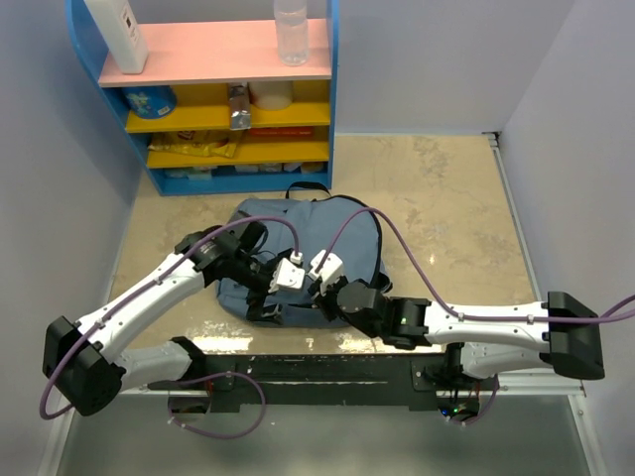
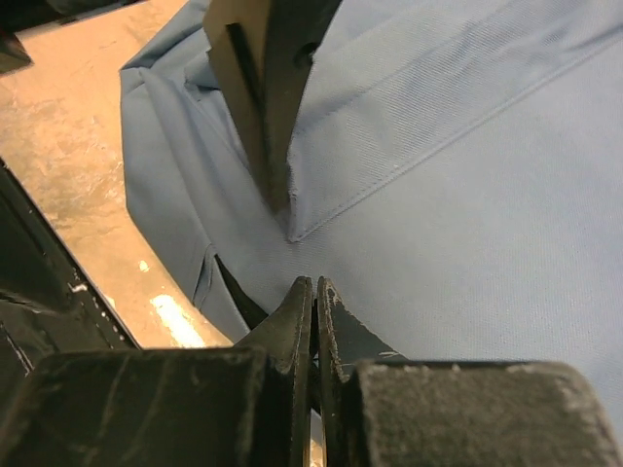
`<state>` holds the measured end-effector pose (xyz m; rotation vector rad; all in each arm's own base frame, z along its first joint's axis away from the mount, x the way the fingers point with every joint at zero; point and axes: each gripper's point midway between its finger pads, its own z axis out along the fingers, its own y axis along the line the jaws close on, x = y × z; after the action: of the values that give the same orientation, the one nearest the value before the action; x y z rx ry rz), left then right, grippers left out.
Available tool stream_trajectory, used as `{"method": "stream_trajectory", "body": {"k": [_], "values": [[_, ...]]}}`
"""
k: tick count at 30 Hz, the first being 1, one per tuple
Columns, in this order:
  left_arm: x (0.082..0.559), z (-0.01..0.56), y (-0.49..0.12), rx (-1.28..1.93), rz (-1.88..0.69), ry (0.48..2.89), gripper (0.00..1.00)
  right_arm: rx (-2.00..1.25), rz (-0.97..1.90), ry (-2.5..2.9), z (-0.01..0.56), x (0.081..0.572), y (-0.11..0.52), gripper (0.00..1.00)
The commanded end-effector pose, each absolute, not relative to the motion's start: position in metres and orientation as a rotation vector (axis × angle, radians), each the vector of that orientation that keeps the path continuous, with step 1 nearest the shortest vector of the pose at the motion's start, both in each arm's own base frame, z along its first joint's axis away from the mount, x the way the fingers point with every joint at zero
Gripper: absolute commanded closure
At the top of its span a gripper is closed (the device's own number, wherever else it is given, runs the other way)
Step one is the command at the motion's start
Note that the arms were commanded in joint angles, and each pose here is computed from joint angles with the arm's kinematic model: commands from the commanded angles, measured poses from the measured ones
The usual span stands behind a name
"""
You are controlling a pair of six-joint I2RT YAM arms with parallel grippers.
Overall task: Pack the student bag
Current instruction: Zip the student bag at the center of the board.
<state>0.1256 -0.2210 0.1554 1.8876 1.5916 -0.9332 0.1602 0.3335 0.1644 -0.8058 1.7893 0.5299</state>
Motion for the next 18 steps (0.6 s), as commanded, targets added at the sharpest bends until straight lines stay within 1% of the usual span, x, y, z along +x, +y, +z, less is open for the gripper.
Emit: {"method": "stream_trajectory", "body": {"k": [1, 3, 6, 7, 8, 11, 12, 14, 15, 16, 18], "values": [[0.154, 0.155, -0.242, 1.843, -0.830, 1.526, 0.00, -0.677, 0.582, 1.800, 0.174, 0.165, 0.331, 1.00], [0.159, 0.146, -0.242, 1.845, -0.798, 1.532, 0.00, -0.647, 0.590, 1.802, 0.177, 0.166, 0.328, 1.00], [0.162, 0.139, -0.245, 1.828, -0.786, 1.538, 0.06, -0.609, 0.627, 1.797, 0.180, 0.166, 0.325, 1.00], [0.162, 0.137, -0.247, 1.817, -0.789, 1.551, 0.10, -0.602, 0.626, 1.806, 0.178, 0.167, 0.323, 1.00], [0.163, 0.134, -0.248, 1.816, -0.784, 1.559, 0.13, -0.593, 0.632, 1.805, 0.179, 0.167, 0.322, 1.00], [0.162, 0.121, -0.249, 1.836, -0.755, 1.574, 0.34, -0.565, 0.654, 1.811, 0.180, 0.167, 0.319, 1.00], [0.157, 0.115, -0.250, 1.862, -0.752, 1.574, 0.55, -0.550, 0.665, 1.806, 0.183, 0.167, 0.317, 1.00], [0.149, 0.109, -0.252, 1.885, -0.744, 1.583, 0.74, -0.535, 0.678, 1.810, 0.181, 0.166, 0.315, 1.00], [0.144, 0.103, -0.253, 1.912, -0.733, 1.579, 0.90, -0.526, 0.682, 1.808, 0.182, 0.166, 0.314, 1.00], [0.142, 0.102, -0.253, 1.915, -0.729, 1.586, 0.99, -0.517, 0.683, 1.812, 0.180, 0.166, 0.313, 1.00], [0.140, 0.099, -0.253, 1.926, -0.717, 1.591, 1.00, -0.510, 0.682, 1.815, 0.180, 0.167, 0.311, 1.00]]}}
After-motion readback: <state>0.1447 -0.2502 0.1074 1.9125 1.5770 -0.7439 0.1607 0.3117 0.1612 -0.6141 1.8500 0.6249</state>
